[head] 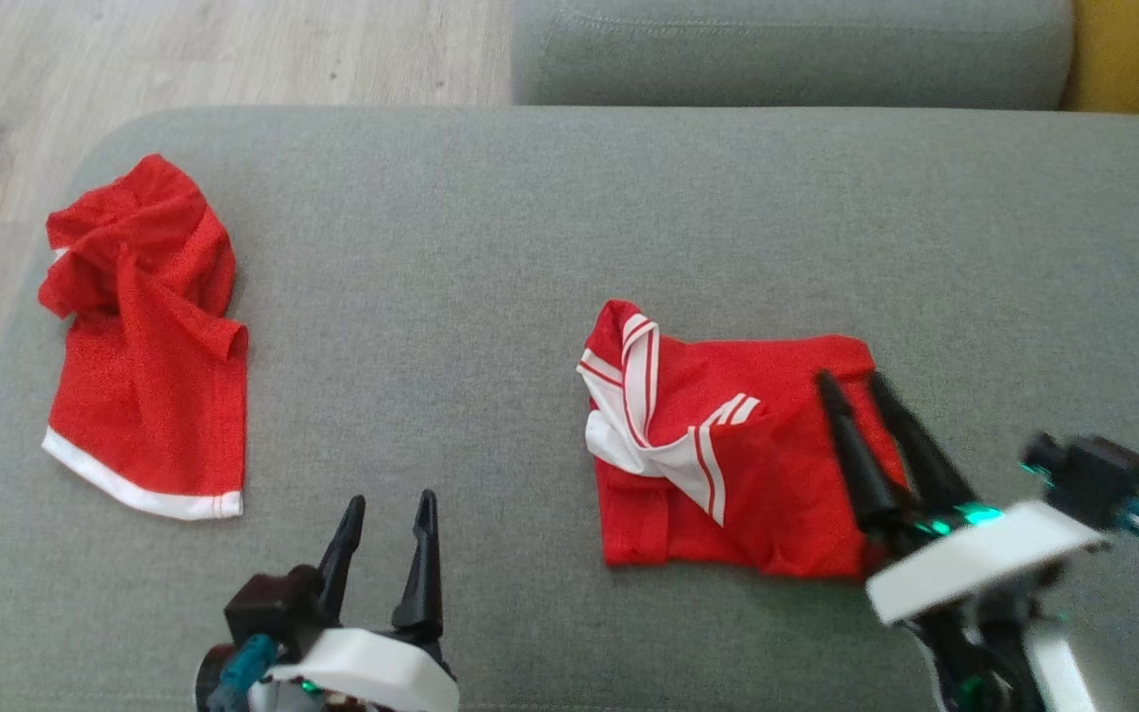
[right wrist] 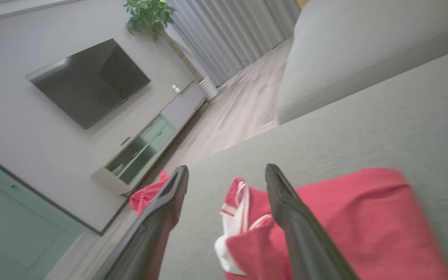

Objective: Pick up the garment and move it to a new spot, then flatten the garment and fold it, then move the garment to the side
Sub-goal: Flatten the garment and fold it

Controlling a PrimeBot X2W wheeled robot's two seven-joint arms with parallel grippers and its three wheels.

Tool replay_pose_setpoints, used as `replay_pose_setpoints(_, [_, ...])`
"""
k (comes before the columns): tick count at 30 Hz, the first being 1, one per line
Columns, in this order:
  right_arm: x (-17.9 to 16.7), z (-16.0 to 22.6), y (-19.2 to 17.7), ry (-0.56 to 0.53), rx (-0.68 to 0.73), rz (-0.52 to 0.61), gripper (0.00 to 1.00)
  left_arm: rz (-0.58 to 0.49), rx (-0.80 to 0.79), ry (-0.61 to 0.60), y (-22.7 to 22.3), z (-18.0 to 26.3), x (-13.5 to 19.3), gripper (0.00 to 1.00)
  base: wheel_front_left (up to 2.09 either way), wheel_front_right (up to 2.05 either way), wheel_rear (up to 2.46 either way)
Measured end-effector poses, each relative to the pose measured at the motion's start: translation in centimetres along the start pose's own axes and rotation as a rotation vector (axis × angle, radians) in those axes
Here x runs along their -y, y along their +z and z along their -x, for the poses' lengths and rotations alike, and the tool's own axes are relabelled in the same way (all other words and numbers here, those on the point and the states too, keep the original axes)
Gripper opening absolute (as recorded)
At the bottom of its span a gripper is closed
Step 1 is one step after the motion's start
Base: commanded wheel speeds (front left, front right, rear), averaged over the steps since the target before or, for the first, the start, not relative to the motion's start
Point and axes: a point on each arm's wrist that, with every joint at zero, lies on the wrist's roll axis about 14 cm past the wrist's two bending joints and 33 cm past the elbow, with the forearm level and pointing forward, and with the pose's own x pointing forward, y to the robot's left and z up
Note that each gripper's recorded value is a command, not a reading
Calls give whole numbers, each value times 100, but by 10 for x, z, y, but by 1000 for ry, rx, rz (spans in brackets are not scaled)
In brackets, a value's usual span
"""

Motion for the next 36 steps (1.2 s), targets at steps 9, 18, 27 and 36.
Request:
replay_pose_setpoints(9, [74, 50, 19, -250, 79, 243, 100, -19, 39, 0, 11, 4, -3, 100, 0, 0, 0])
replay_pose_setpoints(18, [89, 42, -6, -243, -52, 361, 0, -49, 21, 29, 4, 10, -14, 100, 0, 0, 0])
replay_pose_setpoints(27, [80, -2, -66, -123, -257, 439, 0, -67, 9, 72, 2, 7, -28, 100, 0, 0, 0])
replay_pose_setpoints(36, [18, -6, -137, 102, -412, 441, 0, -68, 26, 118, 8, 12, -41, 100, 0, 0, 0])
